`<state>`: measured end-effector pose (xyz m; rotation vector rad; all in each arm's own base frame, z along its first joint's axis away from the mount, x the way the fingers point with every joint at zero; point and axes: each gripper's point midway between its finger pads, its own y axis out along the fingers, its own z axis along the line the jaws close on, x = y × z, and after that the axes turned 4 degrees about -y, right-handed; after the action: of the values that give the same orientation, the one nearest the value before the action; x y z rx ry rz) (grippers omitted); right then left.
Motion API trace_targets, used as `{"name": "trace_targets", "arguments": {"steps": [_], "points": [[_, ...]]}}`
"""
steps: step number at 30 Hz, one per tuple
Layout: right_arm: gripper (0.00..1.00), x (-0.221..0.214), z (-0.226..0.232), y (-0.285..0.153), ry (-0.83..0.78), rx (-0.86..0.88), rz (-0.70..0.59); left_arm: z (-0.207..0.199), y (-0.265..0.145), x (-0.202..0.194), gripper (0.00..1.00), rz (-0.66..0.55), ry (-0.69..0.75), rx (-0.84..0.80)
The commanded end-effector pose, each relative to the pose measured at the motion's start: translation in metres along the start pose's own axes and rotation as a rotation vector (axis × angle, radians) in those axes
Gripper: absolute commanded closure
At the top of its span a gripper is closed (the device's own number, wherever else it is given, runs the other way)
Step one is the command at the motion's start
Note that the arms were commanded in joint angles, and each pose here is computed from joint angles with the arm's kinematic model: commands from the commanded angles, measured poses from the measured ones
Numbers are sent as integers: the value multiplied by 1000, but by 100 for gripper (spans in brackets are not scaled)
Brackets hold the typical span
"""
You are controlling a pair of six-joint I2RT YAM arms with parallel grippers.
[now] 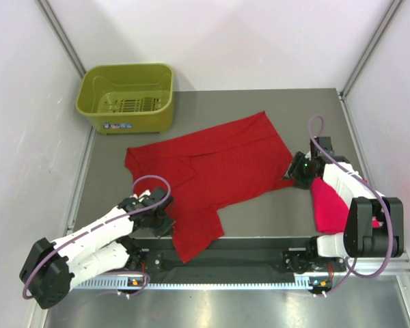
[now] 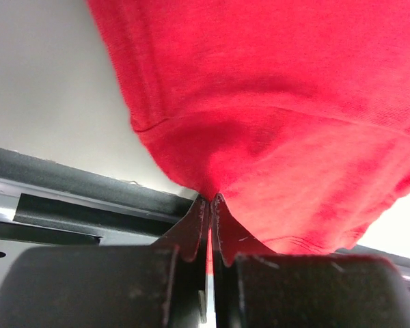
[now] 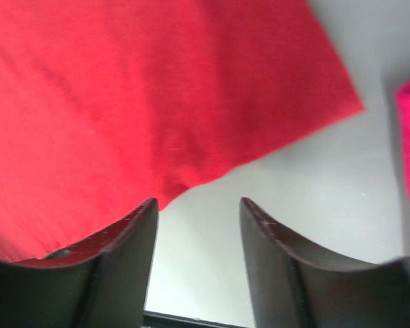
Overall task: Fold and stack the t-shirts
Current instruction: Fold the tshirt
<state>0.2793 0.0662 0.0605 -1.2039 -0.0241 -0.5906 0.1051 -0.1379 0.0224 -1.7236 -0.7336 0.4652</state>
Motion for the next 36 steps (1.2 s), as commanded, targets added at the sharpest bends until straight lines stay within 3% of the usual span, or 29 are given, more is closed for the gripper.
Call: {"name": "trace_targets", "arguments": {"steps": [1, 5, 12, 24, 28, 29, 32, 36], "points": [[50, 10, -19, -2, 86, -31, -41, -23, -10, 9, 100, -39, 48, -61], [56, 13, -34, 3, 163, -57, -71, -38, -16, 15, 100, -66, 114, -68], [56, 21, -59, 15, 273, -93, -109, -53, -19, 20, 100, -76, 172, -66], [59, 33, -69, 35, 264, -118, -99, -47, -18, 33, 100, -73, 148, -59], [74, 28, -71, 35, 258, -121, -83, -47, -18, 37, 100, -75, 143, -56], [85, 27, -71, 36, 254, -121, -82, -47, -19, 39, 100, -79, 138, -57], [100, 29, -68, 34, 226, -109, -83, -49, -20, 44, 100, -83, 134, -58], [100, 45, -58, 24, 172, -85, -99, -56, -29, 59, 100, -114, 115, -59]]}}
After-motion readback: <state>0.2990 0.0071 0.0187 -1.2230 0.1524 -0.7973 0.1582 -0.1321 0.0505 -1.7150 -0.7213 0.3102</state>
